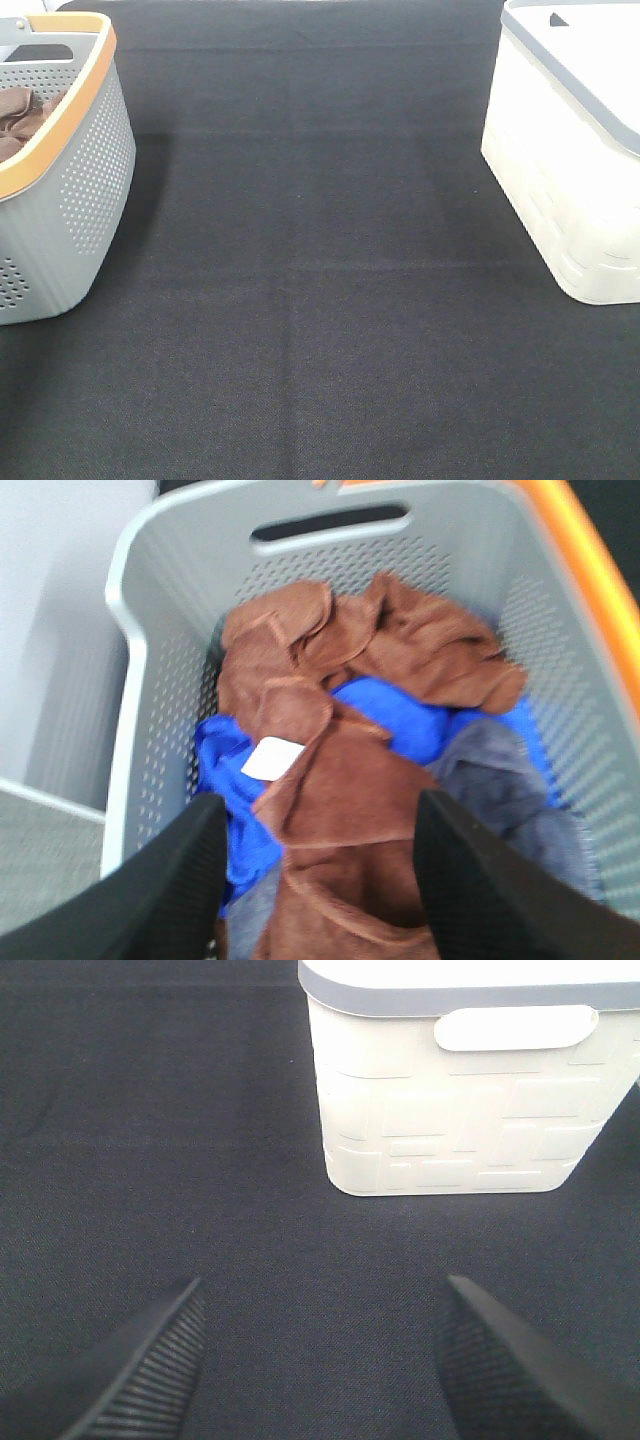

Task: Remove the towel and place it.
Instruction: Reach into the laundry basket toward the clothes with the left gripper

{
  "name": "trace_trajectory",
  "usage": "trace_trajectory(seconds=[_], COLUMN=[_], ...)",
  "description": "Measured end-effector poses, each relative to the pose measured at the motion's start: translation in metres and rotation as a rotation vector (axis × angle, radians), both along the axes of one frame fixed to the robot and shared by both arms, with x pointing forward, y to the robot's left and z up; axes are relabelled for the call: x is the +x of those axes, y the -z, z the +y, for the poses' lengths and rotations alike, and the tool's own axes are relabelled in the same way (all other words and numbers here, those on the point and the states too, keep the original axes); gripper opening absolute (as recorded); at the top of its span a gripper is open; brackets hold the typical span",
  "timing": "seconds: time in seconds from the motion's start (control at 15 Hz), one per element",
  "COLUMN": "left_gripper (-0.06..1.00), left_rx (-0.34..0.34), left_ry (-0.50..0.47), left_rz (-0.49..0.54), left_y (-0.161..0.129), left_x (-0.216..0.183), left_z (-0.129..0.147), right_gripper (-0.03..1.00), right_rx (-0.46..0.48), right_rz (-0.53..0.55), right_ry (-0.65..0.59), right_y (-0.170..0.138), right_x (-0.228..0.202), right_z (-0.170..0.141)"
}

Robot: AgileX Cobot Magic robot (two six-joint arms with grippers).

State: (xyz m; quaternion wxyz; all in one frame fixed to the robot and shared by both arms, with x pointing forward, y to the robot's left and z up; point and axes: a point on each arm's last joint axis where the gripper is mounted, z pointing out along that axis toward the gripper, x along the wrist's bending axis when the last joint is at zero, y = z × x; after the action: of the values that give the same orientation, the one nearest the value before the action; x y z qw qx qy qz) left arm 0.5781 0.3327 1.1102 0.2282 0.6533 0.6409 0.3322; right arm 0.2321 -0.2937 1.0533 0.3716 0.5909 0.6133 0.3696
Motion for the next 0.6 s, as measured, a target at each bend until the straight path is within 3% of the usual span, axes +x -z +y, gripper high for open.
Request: trace_trajectory(seconds=[0.4,0.6], left_gripper=[0.58,0.58], left_rx=[0.019,0.028], left_ry=[-0.073,-0.080], left_rz=[0.239,0.283], left_y=[0.037,0.048], left_x=[0.069,0.084], left_z=[0.012,0.014], right_gripper=[0.63,0.63], right_rx=[0.000,0.000], right_rz=[0.000,0.000], right_ry=[0.000,0.000], right_y=[0.000,0.000], right_x=[0.000,0.000], right_z=[0.000,0.000])
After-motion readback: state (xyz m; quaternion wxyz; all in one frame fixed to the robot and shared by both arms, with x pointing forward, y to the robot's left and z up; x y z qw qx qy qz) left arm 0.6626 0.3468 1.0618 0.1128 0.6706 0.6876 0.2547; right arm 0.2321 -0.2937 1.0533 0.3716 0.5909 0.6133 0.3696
